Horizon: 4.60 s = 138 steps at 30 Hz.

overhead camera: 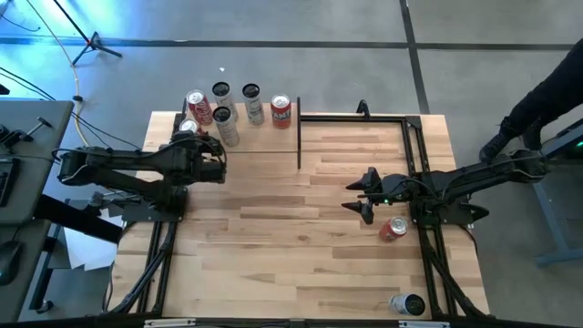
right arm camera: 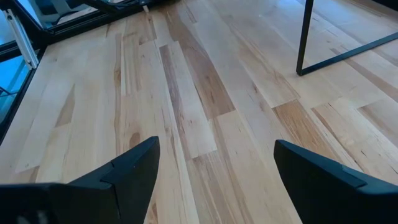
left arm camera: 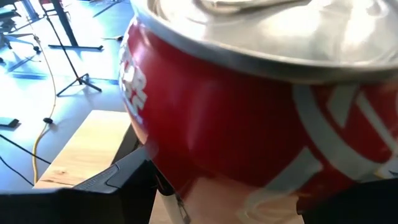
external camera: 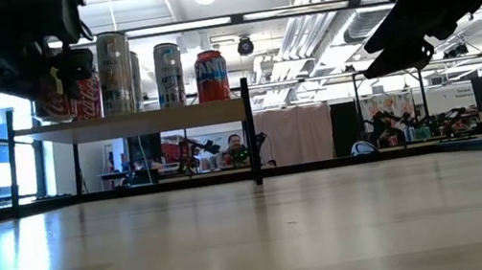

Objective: Place canned beverage on shelf
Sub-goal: Put the red soda can on the shelf aligned with the other red soda can, then put the blue soda can on the shelf aligned with the other blue soda can

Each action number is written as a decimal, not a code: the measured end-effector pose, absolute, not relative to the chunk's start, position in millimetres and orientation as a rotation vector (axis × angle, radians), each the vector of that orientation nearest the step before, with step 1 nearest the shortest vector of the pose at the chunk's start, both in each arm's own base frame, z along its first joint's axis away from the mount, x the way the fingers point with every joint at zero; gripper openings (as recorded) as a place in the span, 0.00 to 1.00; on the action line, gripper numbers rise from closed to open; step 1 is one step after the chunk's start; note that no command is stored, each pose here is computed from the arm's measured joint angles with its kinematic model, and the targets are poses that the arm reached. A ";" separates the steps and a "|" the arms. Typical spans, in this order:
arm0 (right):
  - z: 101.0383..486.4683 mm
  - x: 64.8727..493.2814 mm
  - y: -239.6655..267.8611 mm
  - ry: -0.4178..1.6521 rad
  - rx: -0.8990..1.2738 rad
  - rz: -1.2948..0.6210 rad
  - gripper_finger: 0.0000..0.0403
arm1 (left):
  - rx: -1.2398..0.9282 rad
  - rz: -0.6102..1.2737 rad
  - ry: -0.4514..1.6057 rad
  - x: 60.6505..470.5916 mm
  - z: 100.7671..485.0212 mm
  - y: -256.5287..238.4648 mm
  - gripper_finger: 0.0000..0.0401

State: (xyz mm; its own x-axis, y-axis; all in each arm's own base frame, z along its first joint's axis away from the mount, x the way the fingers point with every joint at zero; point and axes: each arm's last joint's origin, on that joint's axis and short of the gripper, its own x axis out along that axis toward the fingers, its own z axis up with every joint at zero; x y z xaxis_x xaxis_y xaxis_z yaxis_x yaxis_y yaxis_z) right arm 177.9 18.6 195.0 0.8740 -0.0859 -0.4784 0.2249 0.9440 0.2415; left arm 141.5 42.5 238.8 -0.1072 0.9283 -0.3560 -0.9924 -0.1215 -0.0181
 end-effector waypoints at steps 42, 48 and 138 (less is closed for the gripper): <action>195.0 177.9 18.6 0.482 0.297 -0.165 0.75 | -0.461 1.717 0.252 152.2 239.1 70.4 0.69; 195.0 177.9 18.6 0.482 0.297 -0.165 0.75 | -0.451 1.707 0.298 152.0 238.5 71.0 0.80; 194.7 177.8 18.6 0.485 0.296 -0.165 0.75 | -1.004 0.430 0.558 263.1 206.1 -86.1 0.97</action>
